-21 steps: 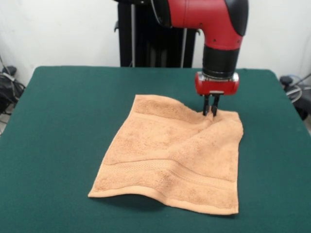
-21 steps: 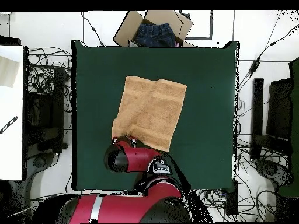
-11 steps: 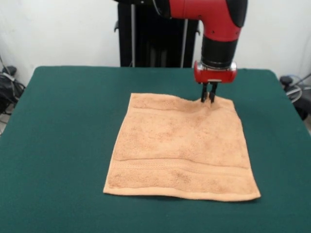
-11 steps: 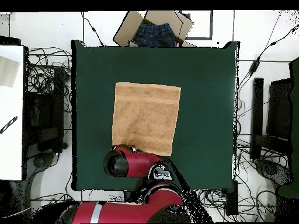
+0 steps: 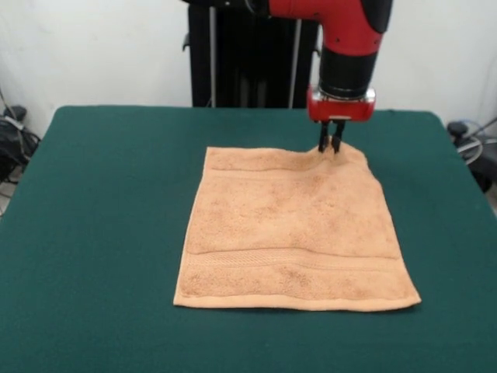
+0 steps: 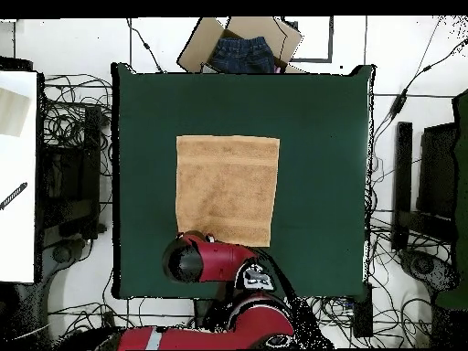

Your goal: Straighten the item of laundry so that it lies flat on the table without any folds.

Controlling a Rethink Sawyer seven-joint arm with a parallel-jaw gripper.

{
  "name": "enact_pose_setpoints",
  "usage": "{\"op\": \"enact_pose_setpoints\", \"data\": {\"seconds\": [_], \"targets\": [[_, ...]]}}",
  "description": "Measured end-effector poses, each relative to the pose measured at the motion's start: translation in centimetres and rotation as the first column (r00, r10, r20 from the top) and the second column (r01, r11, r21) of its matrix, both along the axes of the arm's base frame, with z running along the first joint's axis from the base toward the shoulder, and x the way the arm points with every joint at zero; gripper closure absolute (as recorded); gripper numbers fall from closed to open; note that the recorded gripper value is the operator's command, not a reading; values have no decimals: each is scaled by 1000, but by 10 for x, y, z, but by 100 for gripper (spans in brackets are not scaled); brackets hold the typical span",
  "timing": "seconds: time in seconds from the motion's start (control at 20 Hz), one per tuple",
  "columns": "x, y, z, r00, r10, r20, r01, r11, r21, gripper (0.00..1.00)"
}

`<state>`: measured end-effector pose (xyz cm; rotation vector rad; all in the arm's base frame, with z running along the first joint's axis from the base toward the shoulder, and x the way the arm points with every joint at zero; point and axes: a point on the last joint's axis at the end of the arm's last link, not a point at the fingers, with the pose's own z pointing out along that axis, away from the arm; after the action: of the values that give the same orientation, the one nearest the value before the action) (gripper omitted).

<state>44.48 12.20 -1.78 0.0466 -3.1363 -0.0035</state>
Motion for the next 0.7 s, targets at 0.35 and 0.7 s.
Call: {"op": "enact_pose_setpoints", "data": {"seconds": [0.35,0.7], "targets": [[-6,0,5,1000,-2,-7,2,1000,1,0],[-12,1,6,1000,0,-16,0,1000,1,0]]}}
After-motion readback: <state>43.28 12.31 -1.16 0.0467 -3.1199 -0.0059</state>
